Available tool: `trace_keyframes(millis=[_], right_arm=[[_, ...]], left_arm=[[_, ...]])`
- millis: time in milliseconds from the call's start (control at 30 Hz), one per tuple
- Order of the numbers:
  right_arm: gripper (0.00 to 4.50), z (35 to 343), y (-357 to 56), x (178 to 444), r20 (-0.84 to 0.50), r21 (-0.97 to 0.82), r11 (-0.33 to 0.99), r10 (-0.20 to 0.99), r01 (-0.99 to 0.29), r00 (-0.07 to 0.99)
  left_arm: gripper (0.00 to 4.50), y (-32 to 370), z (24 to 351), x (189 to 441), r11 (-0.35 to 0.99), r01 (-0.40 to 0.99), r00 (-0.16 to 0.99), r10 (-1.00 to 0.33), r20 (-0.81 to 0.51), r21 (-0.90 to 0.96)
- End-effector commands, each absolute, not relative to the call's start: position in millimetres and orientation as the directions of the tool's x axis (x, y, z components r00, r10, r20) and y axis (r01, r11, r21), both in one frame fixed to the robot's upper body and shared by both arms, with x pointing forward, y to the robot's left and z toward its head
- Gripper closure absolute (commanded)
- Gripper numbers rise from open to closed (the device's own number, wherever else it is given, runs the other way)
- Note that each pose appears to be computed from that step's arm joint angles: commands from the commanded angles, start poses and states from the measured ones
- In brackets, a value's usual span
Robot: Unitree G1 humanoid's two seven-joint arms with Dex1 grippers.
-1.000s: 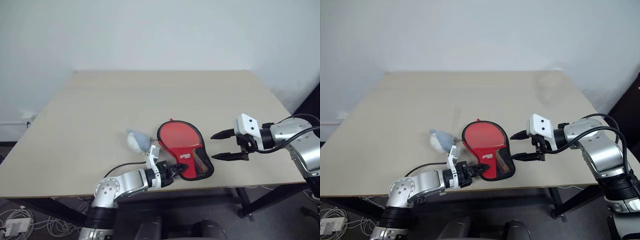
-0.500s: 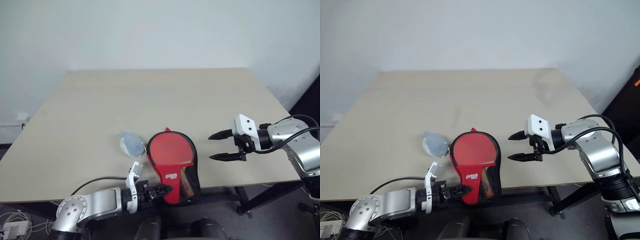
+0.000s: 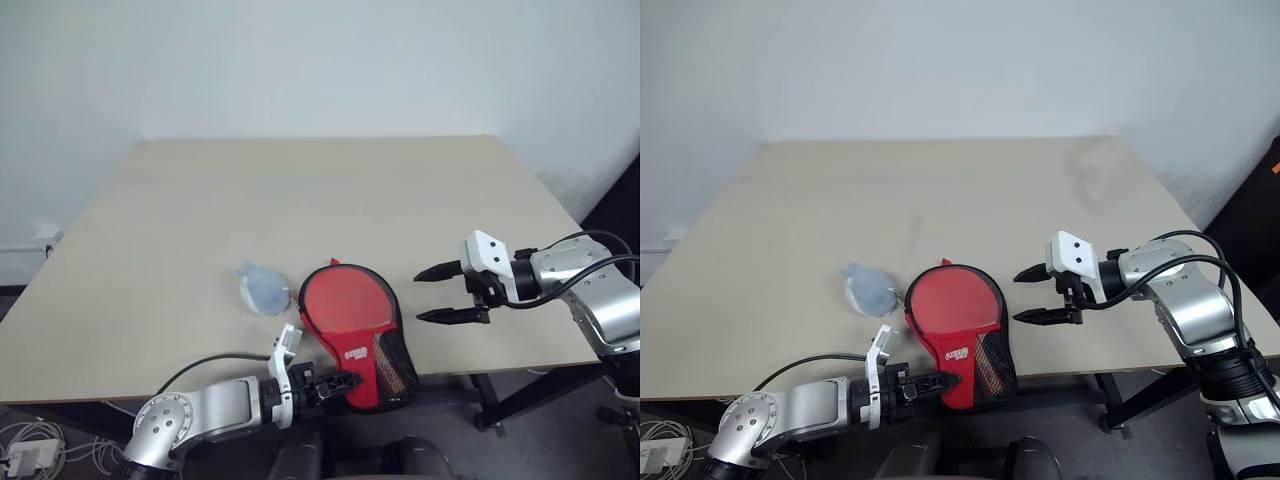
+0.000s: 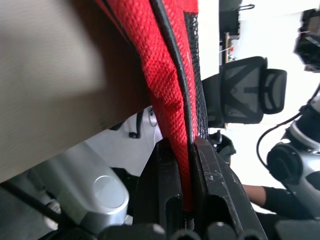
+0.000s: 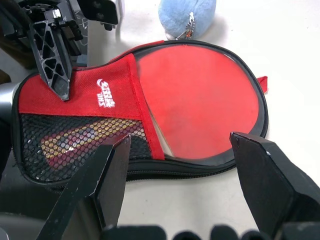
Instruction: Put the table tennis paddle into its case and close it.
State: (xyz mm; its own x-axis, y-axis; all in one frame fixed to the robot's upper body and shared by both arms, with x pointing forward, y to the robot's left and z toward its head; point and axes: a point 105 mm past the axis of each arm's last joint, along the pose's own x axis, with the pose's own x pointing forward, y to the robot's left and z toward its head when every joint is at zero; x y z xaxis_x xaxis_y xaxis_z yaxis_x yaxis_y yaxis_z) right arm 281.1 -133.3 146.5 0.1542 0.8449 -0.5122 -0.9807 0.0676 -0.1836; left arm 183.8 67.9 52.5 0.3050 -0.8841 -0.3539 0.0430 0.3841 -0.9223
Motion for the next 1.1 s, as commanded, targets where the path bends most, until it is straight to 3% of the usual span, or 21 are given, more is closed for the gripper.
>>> trace_keyframes(millis=[33, 167, 400, 500, 600, 700, 967, 1033, 1100], right_arm=[[1.05, 160, -130, 283, -0.5, -0.239, 0.05, 0.85, -0.97, 0.167], [1.05, 160, -128, 283, -0.495, -0.239, 0.051, 0.852, -0.97, 0.167], [1.05, 159, -123, 285, -0.478, -0.232, 0.061, 0.862, -0.971, 0.168], [1.05, 160, -120, 286, -0.464, -0.229, 0.068, 0.87, -0.971, 0.17], [1.05, 164, -113, 290, -0.435, -0.214, 0.093, 0.882, -0.972, 0.18], [1.05, 165, -99, 296, -0.403, -0.156, 0.144, 0.894, -0.977, 0.197], [1.05, 159, -58, 306, -0.329, -0.091, 0.23, 0.911, -0.969, 0.248], [1.05, 157, -49, 309, -0.316, -0.072, 0.255, 0.911, -0.964, 0.264], [0.69, 154, -42, 314, -0.309, -0.035, 0.289, 0.907, -0.957, 0.286]], left_arm=[[4.47, 66, 62, 184, 0.366, 0.093, 0.289, -0.9, -0.327, -0.926], [3.33, 77, 69, 183, 0.37, 0.128, 0.286, -0.902, -0.323, -0.92], [0.88, 114, 89, 181, 0.431, 0.236, 0.284, -0.888, -0.362, -0.871], [0.05, 124, 106, 175, 0.449, 0.382, 0.245, -0.892, -0.379, -0.808], [0.05, 133, 132, 186, 0.448, 0.553, 0.29, -0.894, -0.341, -0.702], [0.05, 153, 150, 223, 0.548, 0.646, 0.451, -0.835, -0.314, -0.531], [0.05, 213, 171, 294, 0.755, 0.617, 0.73, -0.654, -0.2, -0.22], [0.05, 224, 164, 300, 0.78, 0.603, 0.754, -0.625, -0.2, -0.167], [0.0, 230, 156, 300, 0.787, 0.603, 0.76, -0.617, -0.207, -0.133]])
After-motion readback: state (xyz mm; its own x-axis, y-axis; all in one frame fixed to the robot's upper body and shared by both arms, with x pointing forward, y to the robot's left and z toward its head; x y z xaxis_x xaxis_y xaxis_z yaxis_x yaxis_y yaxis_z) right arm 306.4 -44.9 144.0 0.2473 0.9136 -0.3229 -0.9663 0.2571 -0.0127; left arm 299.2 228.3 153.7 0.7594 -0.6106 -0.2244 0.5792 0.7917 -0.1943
